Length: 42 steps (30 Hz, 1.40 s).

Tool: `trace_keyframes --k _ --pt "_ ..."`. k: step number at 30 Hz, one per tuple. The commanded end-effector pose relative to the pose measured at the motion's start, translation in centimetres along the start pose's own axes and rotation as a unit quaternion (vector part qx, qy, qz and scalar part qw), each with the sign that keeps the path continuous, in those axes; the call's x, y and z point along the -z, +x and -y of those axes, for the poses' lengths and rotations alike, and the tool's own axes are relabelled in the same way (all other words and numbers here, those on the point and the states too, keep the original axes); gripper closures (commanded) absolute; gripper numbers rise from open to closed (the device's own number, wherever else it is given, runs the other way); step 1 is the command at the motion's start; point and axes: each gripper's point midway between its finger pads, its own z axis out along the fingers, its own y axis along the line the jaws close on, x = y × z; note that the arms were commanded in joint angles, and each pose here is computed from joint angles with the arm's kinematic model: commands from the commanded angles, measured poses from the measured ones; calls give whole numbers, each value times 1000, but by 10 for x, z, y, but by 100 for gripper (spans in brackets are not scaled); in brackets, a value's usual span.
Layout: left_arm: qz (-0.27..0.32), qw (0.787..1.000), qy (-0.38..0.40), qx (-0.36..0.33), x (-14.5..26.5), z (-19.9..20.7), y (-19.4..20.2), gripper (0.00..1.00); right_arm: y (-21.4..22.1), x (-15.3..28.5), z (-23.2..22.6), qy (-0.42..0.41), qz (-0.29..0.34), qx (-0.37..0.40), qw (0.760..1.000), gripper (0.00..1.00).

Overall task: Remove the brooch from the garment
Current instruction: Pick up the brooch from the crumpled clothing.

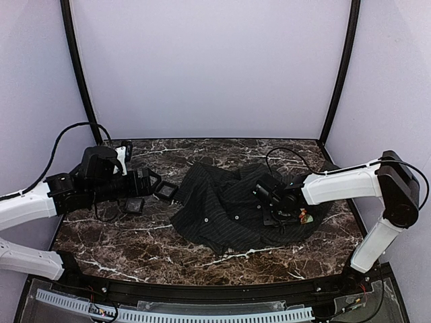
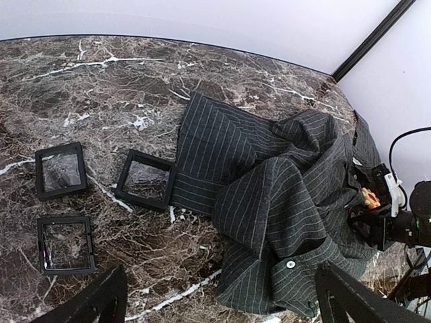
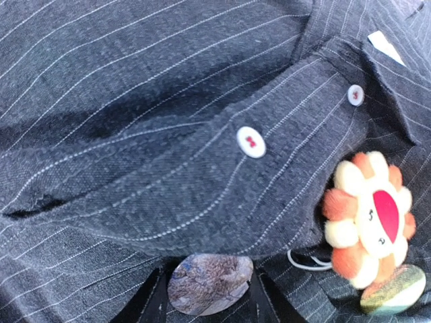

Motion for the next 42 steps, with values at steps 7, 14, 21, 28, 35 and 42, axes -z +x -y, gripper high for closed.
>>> trace_keyframes --k 7,14,21,28,35,42 --pt "-1 1000 -3 2 5 -2 -1 1 -6 15 22 54 22 -1 998 65" --pt "-2 1000 0 1 5 0 -3 1 -4 18 30 66 24 -4 998 82" --pt "-1 1000 4 -5 7 4 -8 1 -3 17 30 60 25 -7 998 98" --pt "-12 999 25 -40 12 22 -23 1 -16 30 26 31 43 1 999 100" --pt "-74 986 105 -110 15 70 -34 1 -42 69 -6 -132 99 24 986 100" --pt "-111 949 246 -161 17 128 -33 1 -48 107 -38 -303 123 45 944 100"
